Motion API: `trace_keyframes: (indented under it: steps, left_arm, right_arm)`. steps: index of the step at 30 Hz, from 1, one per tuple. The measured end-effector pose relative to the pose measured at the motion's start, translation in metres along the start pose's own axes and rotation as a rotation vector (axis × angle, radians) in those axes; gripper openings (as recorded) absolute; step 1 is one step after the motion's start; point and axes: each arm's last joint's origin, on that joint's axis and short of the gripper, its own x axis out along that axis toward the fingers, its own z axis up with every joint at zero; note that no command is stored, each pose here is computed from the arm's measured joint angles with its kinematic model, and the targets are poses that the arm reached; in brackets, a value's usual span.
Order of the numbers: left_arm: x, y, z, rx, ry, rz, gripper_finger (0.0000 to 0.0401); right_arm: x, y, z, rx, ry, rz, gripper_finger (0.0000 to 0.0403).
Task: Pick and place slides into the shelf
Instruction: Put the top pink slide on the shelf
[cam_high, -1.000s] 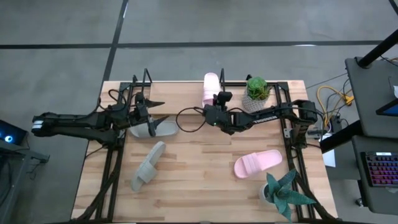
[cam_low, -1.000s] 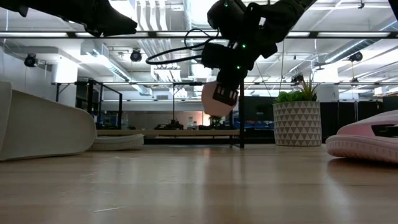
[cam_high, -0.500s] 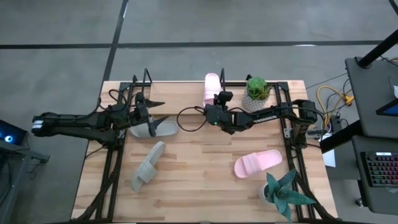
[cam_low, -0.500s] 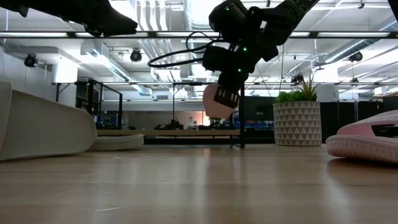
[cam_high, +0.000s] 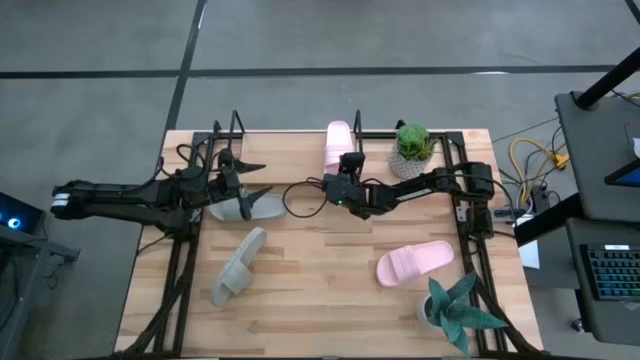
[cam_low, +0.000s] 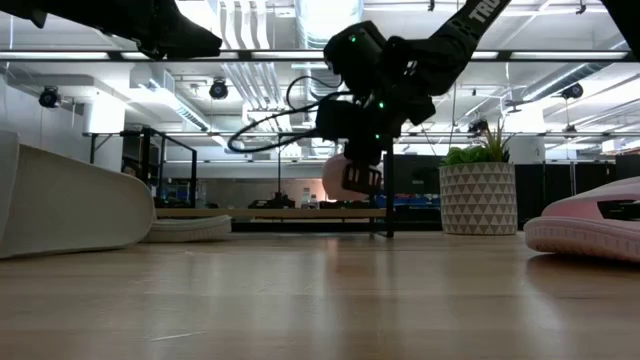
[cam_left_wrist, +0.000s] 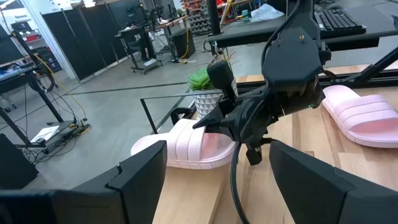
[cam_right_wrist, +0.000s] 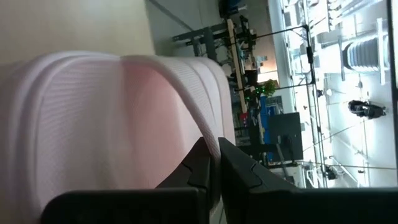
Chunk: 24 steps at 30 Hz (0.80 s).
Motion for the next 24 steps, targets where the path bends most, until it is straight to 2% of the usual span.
trace_keyframes:
  steps: [19, 24]
  left_arm:
    - [0.0, 0.0, -0.001, 0.002, 0.004, -0.001, 0.0267]
    - [0.0, 0.0, -0.001, 0.003, 0.009, -0.001, 0.0267]
  right_arm:
    - [0.002, 0.014, -0.009, -0.016, 0.014, 0.018, 0.0008]
    - [0.002, 0.016, -0.009, -0.016, -0.013, 0.062, 0.0009]
